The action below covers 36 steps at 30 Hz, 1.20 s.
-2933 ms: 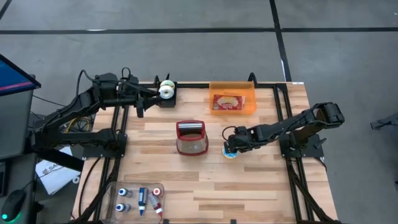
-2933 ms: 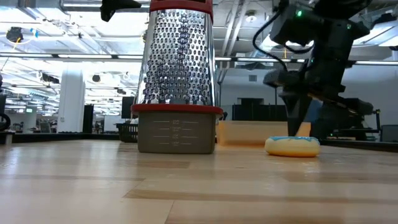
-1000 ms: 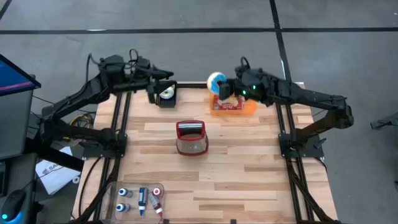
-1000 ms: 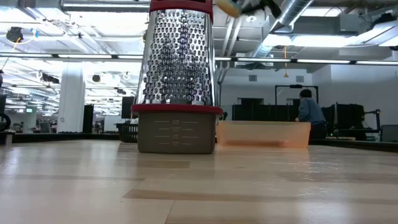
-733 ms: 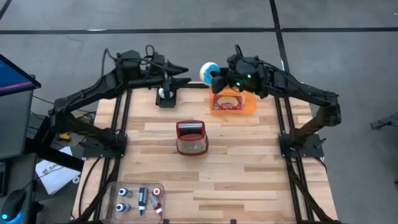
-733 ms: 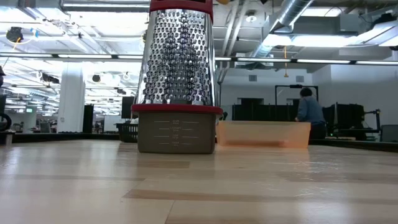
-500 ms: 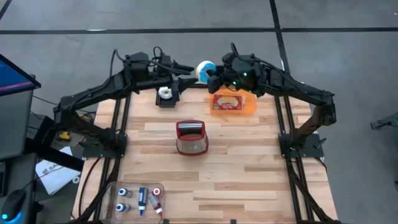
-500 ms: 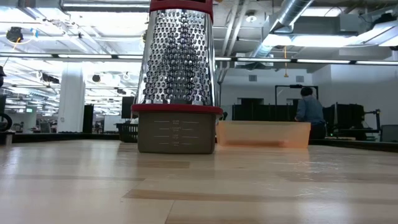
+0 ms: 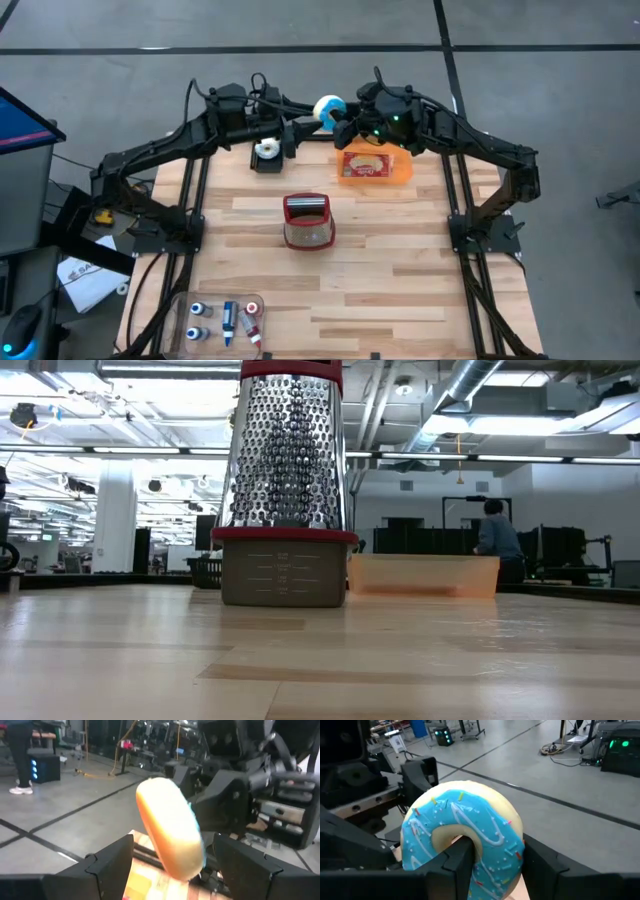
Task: Pick & Place Food Item
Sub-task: Put the blue donut into the black bin
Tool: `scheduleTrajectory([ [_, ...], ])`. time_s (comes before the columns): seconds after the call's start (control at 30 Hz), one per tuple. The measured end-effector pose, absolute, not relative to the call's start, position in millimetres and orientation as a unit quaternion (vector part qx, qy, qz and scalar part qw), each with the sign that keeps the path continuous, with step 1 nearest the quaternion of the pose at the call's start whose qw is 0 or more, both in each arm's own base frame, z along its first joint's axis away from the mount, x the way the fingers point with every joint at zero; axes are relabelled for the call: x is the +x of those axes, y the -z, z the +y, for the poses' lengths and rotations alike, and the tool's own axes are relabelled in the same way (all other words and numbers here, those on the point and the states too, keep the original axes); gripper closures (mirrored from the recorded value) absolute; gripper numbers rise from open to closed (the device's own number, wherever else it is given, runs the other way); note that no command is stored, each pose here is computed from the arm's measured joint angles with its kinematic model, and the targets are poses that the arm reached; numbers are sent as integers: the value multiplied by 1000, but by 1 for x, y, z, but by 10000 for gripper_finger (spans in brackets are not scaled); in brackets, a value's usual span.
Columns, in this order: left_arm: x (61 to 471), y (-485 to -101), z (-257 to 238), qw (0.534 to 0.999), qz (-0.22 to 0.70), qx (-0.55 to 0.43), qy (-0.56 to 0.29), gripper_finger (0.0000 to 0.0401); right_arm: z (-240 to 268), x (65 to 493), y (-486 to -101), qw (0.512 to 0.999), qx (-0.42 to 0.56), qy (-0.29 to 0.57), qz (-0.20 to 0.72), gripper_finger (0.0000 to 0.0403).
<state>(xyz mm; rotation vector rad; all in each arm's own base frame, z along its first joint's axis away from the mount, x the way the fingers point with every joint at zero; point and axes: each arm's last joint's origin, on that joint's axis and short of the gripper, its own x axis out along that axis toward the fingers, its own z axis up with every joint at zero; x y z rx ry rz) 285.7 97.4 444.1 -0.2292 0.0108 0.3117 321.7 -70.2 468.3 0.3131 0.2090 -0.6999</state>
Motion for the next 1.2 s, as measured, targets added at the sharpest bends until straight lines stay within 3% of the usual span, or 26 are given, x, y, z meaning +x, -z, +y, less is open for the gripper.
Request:
scheduleTrajectory([
  [0.27, 290, -444, 102, 977, -14, -135, -164, 140, -67, 323, -470, 925, 153, 335, 96, 264],
  [0.83, 291, -444, 102, 974, -18, -158, -162, 269, -58, 325, -472, 932, 142, 320, 90, 264],
  [1.2, 290, -446, 102, 974, -28, -157, -161, 310, -50, 326, -472, 937, 135, 307, 94, 264],
])
